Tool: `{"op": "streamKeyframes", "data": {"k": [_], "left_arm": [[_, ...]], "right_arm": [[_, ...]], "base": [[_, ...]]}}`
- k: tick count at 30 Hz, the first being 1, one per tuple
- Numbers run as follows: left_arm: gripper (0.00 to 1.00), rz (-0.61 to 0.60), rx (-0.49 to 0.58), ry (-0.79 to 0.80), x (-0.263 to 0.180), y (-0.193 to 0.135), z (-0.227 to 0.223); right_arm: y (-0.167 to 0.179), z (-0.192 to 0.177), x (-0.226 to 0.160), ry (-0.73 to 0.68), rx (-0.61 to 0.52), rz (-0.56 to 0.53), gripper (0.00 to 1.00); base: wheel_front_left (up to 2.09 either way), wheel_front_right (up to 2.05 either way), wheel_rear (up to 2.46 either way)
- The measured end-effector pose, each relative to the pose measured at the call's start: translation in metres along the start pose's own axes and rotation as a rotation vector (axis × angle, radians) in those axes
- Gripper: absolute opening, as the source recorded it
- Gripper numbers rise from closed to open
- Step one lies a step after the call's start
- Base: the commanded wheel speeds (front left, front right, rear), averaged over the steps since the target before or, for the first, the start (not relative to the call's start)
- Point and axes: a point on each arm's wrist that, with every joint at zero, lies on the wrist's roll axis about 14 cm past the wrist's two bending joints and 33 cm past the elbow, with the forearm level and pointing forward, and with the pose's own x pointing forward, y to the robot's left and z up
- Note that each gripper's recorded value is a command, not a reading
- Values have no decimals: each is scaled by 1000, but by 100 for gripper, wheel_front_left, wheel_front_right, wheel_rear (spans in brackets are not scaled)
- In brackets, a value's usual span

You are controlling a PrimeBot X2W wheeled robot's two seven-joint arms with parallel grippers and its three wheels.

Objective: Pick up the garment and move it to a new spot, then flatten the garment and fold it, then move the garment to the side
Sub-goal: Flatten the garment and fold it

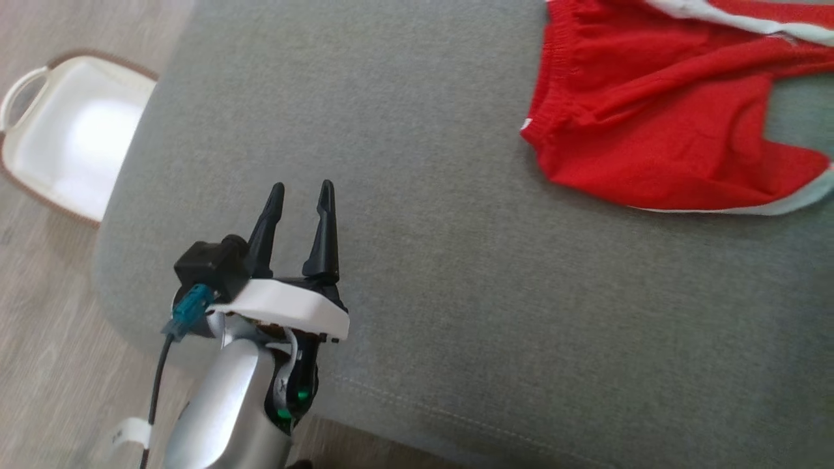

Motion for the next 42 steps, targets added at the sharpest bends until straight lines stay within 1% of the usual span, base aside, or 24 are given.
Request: {"op": "streamKeyframes", "data": {"k": [4, 8, 11, 14, 15, 16, 17, 18, 25, 30, 33, 36, 39, 42], "left_arm": [[100, -19, 0, -22, 3, -6, 7], [100, -66, 4, -49, 4, -19, 15], [100, -92, -2, -76, 3, -26, 24], [100, -124, -7, -95, 2, -37, 30], [100, -124, -7, -95, 2, -37, 30], [100, -138, -11, -100, 1, -42, 32], [100, -157, -18, -102, -2, -48, 32], [100, -157, -18, -102, -2, -48, 32], [100, -210, -29, -102, -13, -65, 31], [100, -236, -35, -94, -21, -73, 27], [100, -234, -36, -81, -24, -72, 22], [100, -238, -34, -77, -26, -73, 21], [100, -228, -37, -75, -27, -69, 20], [100, -212, -39, -69, -28, -64, 19]], "right_arm": [[15, 10, -12, -41, 6, 25, 100], [39, 15, -31, -76, 13, 74, 100], [56, 4, -53, -74, 21, 113, 100], [64, -8, -78, -77, 48, 138, 100], [64, -8, -78, -77, 48, 138, 100], [66, -12, -87, -78, 55, 145, 100], [69, -19, -104, -84, 56, 163, 100], [69, -19, -104, -84, 56, 163, 100], [66, -38, -167, -130, 111, 170, 100], [71, -68, -206, -106, 160, 160, 100], [64, -71, -212, -110, 168, 136, 100], [66, -58, -210, -140, 152, 145, 100], [77, -47, -206, -161, 117, 182, 100], [102, -45, -204, -153, 71, 262, 100]], "base": [[0, 0, 0], [0, 0, 0], [0, 0, 0], [0, 0, 0], [0, 0, 0], [0, 0, 0], [0, 0, 0], [0, 0, 0], [0, 0, 0], [0, 0, 0], [0, 0, 0], [0, 0, 0], [0, 0, 0], [0, 0, 0]]}}
